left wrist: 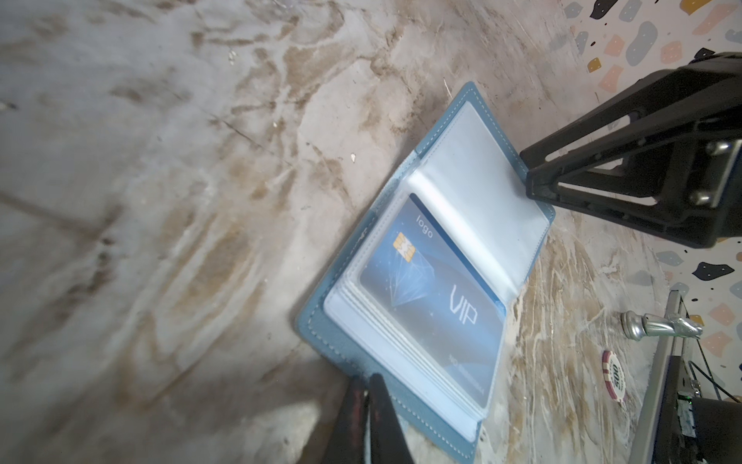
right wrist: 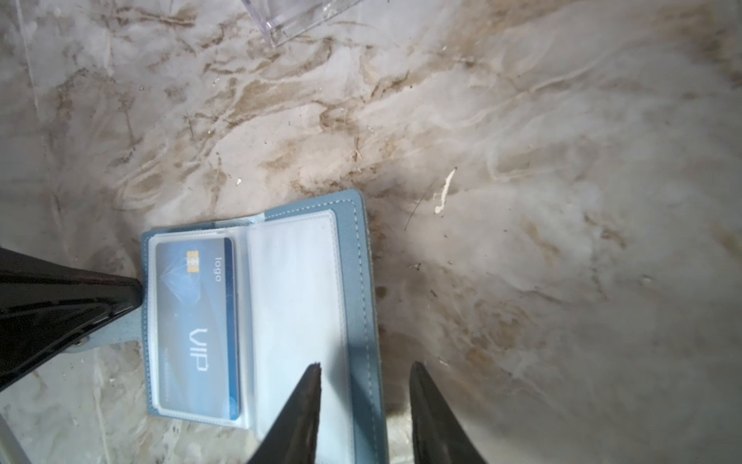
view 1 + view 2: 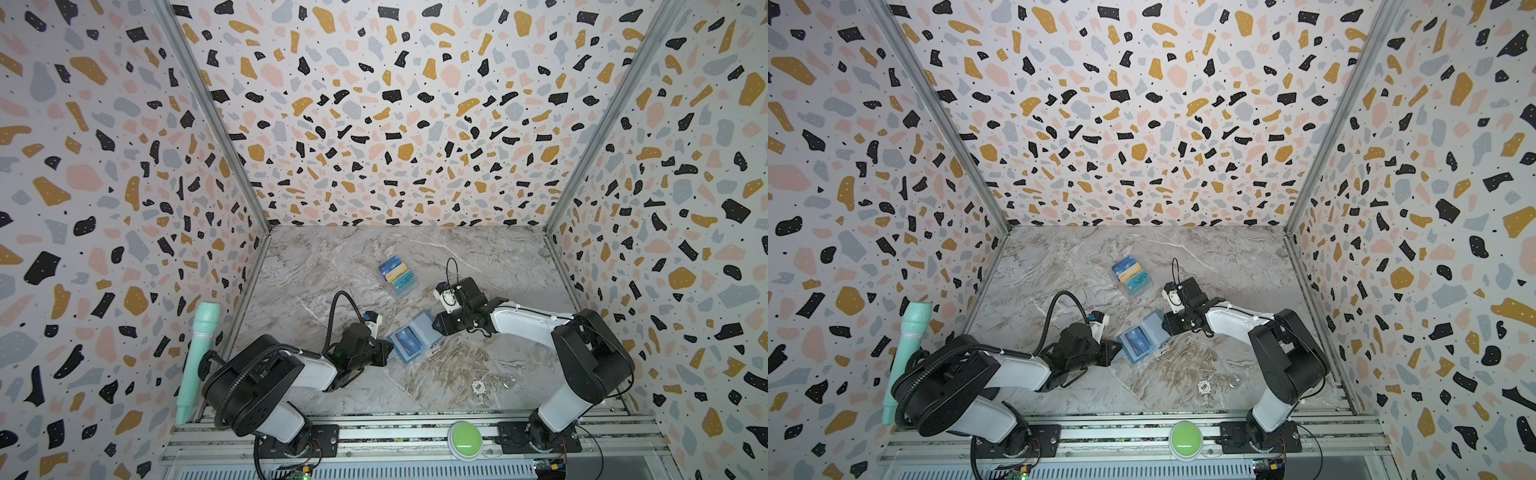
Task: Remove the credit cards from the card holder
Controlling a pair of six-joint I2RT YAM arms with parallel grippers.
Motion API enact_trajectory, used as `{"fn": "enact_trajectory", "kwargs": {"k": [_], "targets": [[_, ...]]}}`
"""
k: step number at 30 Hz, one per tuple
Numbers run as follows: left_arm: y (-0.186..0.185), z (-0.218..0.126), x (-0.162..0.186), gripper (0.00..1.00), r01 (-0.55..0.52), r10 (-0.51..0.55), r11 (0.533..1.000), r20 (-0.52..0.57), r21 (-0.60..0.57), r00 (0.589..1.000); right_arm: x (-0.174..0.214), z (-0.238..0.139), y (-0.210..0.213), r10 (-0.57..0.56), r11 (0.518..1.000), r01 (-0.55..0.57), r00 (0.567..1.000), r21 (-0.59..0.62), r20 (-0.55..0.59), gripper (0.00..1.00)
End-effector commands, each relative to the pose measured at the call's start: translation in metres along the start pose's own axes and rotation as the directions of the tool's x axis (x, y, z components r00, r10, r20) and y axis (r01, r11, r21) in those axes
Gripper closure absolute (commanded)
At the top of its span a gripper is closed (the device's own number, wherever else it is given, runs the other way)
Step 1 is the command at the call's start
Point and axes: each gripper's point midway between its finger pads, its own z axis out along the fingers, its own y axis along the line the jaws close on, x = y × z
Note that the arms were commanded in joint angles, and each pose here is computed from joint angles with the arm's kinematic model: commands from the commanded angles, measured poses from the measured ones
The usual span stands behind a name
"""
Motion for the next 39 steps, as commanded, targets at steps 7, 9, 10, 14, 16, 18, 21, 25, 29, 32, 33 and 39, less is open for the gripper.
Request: {"fn": "enact_trajectory", "kwargs": {"k": [7, 9, 10, 14, 16, 18, 21, 25, 29, 32, 33, 39], "targets": [[-0.013, 0.0, -0.016, 0.91, -0.032, 0.031, 0.999, 0.034, 0.029, 0.999, 0.021, -0.007, 0.012, 0.055, 0.995, -0.056, 0.998, -0.08, -0.005, 0.83], [-0.012, -0.001, -0.017, 0.91, -0.036, 0.035, 0.999, 0.038, 0.025, 0.999, 0.028, -0.009, 0.012, 0.072, 0.994, -0.072, 0.997, -0.082, -0.008, 0.83], [-0.012, -0.001, -0.017, 0.91, -0.038, 0.037, 0.999, 0.037, 0.024, 0.999, 0.031, -0.011, 0.012, 0.08, 0.993, -0.08, 0.997, -0.083, -0.009, 0.83], [-0.013, 0.002, -0.018, 0.91, -0.046, 0.045, 0.999, 0.032, 0.024, 0.998, 0.04, -0.016, 0.019, 0.094, 0.989, -0.096, 0.995, -0.111, -0.02, 0.83], [-0.014, 0.003, -0.019, 0.91, -0.047, 0.046, 0.999, 0.031, 0.026, 0.998, 0.043, -0.018, 0.022, 0.095, 0.988, -0.097, 0.995, -0.116, -0.025, 0.83], [-0.015, 0.003, -0.02, 0.91, -0.049, 0.048, 0.998, 0.035, 0.029, 0.998, 0.044, -0.021, 0.023, 0.095, 0.99, -0.097, 0.995, -0.105, -0.028, 0.82], [-0.015, 0.001, -0.024, 0.9, -0.056, 0.055, 0.998, 0.041, 0.021, 0.998, 0.039, -0.029, 0.016, 0.092, 0.996, -0.092, 0.996, -0.014, -0.009, 0.78], [-0.022, -0.004, -0.039, 0.89, -0.079, 0.078, 0.997, 0.065, 0.004, 0.995, 0.02, -0.049, 0.013, 0.052, 0.992, -0.055, 0.998, 0.112, 0.037, 0.69], [-0.037, -0.012, -0.06, 0.88, -0.097, 0.095, 0.995, 0.093, 0.01, 0.991, -0.001, -0.064, 0.029, 0.026, 0.996, -0.033, 0.996, 0.08, 0.089, 0.6], [-0.038, -0.016, -0.065, 0.88, -0.083, 0.083, 0.997, 0.089, -0.009, 0.993, -0.006, -0.06, 0.051, 0.007, 0.999, -0.004, 0.997, -0.038, 0.083, 0.52], [-0.04, -0.018, -0.064, 0.89, -0.075, 0.075, 0.997, 0.086, -0.006, 0.993, -0.005, -0.056, 0.058, 0.002, 0.996, 0.004, 0.998, -0.085, 0.068, 0.5], [-0.045, -0.021, -0.05, 0.89, -0.01, 0.008, 1.0, 0.081, 0.021, 0.997, 0.0, -0.031, 0.081, -0.005, 0.964, 0.006, 1.0, -0.266, 0.005, 0.45]]}}
